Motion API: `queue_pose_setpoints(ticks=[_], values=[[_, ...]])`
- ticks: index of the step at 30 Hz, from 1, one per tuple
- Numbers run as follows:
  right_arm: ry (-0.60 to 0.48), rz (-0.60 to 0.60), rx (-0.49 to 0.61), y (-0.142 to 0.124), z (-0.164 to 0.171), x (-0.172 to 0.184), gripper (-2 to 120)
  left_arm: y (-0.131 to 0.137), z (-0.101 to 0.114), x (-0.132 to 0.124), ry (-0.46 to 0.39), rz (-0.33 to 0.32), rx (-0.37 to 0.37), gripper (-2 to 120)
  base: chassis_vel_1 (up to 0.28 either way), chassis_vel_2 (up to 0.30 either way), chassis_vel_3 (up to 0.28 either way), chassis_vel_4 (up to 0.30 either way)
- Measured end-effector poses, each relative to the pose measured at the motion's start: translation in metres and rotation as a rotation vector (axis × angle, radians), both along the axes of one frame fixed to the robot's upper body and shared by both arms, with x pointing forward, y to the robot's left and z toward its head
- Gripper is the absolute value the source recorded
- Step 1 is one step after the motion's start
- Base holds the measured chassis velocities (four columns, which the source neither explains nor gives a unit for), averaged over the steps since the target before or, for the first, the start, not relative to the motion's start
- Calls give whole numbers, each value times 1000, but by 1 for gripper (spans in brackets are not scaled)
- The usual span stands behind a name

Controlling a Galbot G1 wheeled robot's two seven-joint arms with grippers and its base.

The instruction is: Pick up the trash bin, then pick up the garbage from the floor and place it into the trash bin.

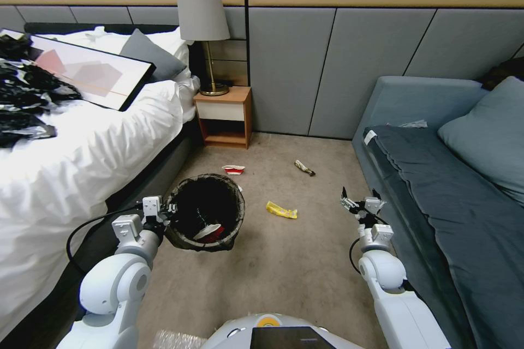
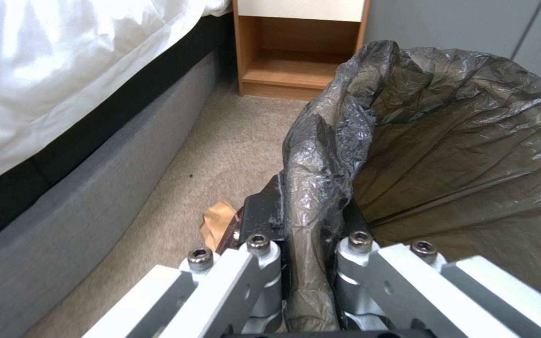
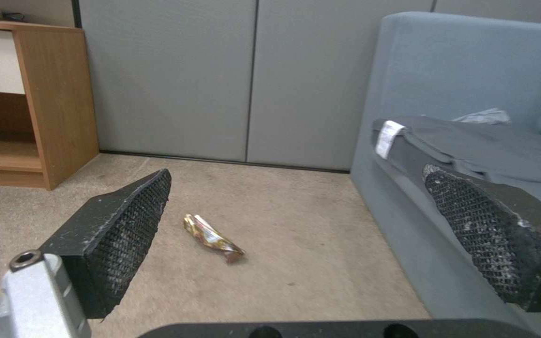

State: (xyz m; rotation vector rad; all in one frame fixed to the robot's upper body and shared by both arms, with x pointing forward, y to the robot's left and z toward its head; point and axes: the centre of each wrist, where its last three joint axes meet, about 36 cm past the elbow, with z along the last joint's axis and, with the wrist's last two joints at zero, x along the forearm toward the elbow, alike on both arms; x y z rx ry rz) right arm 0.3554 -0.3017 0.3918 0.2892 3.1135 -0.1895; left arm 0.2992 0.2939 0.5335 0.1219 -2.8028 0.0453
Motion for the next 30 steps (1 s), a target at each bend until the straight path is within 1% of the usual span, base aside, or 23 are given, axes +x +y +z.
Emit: queue_pose_setpoints(ticks=[10,30], values=[[5,3,-1,-1,0,2,100,1,1,0,-1,0,7,4,-150,137,144,-143],[15,8,13,7,-5,4,100,2,1,-1,6,-6,14,4,-157,162,157,-163]])
